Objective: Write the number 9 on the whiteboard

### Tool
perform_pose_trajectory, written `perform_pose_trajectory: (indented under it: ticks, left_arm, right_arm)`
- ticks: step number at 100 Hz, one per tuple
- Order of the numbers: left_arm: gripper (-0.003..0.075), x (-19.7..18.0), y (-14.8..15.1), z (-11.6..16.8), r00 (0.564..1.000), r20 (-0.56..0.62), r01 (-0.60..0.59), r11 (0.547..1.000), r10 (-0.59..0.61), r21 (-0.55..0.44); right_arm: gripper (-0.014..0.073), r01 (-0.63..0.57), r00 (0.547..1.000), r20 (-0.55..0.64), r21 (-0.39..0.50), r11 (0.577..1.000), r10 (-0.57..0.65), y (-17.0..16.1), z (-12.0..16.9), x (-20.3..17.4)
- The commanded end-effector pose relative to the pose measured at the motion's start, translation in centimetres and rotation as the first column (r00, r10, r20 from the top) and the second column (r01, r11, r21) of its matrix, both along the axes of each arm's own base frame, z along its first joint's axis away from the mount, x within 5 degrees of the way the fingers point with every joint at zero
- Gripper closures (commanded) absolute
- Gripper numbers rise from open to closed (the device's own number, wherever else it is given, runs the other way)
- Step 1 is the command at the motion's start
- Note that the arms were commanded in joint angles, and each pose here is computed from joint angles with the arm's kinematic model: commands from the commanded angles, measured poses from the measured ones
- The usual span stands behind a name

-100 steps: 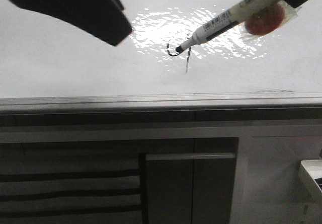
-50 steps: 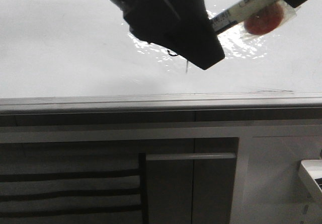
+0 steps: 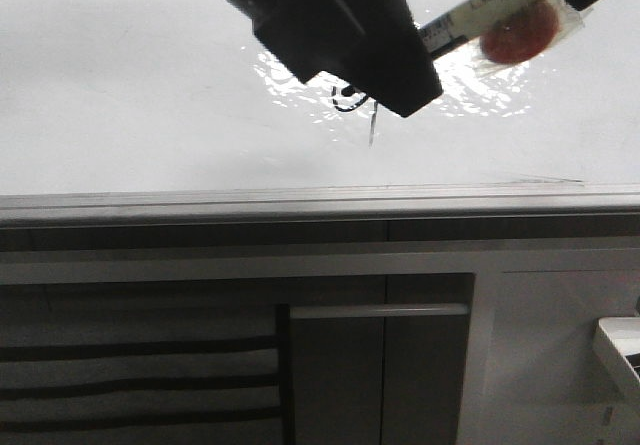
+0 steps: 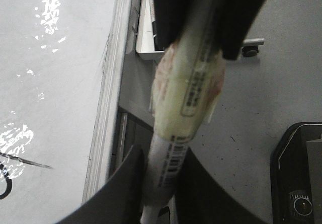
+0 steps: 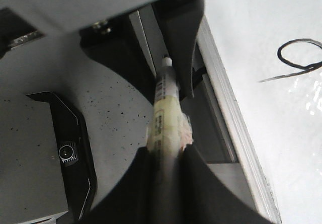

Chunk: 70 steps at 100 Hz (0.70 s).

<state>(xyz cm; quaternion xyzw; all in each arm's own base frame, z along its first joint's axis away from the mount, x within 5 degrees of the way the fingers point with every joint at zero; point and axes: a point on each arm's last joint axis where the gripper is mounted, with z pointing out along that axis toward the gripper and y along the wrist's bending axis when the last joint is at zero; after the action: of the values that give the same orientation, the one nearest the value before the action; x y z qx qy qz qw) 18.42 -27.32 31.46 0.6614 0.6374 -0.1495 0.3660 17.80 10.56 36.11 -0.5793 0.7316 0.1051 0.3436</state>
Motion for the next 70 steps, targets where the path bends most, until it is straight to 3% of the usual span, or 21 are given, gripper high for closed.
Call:
perform_pose_trajectory:
  ticks: [1,21,29,37,44,57,70]
  left_arm:
    - [0.0673,-0.2,-0.1,2.6,0.998,0.053,-0.016,0.994,0.022,-0.112]
    - [0.0731,-0.2,-0.1,2.6,0.998,0.051,-0.016,0.993,0.022,-0.113]
    - [0.0741,-0.2,-0.1,2.6,0.999,0.045,-0.022,0.993,0.027,-0.116]
    - [0.0741,-0.2,-0.1,2.6,0.999,0.044,-0.023,0.993,0.028,-0.116]
    - [0.0741,-0.2,0.0,2.6,0.999,0.044,-0.022,0.994,0.027,-0.109]
    - [0.0741,0.4,0.9,2.6,0.997,0.027,-0.066,0.995,0.068,-0.078]
    - [0.0741,1.6,3.5,3.6,0.965,-0.018,-0.262,0.962,0.261,-0.076]
  right_arm:
    - [0.0641,-0.007,0.998,0.057,0.072,0.997,0.003,0.3,1.6,-0.3]
    - [0.0611,-0.004,0.998,0.063,0.074,0.997,0.000,0.3,1.7,-0.3]
    - [0.0505,-0.004,0.998,0.065,0.075,0.997,-0.001,0.3,1.7,-0.3]
    - [0.0340,0.001,0.997,0.073,0.074,0.997,-0.006,0.3,1.7,-0.2]
    - [0.0263,0.012,0.996,0.083,0.069,0.998,-0.018,0.1,2.1,-0.2]
    - [0.0251,0.136,0.985,0.096,0.080,0.987,-0.143,-1.3,3.6,-0.6]
    - [0.0251,0.255,0.957,0.117,0.096,0.962,-0.266,-3.0,4.5,-1.5]
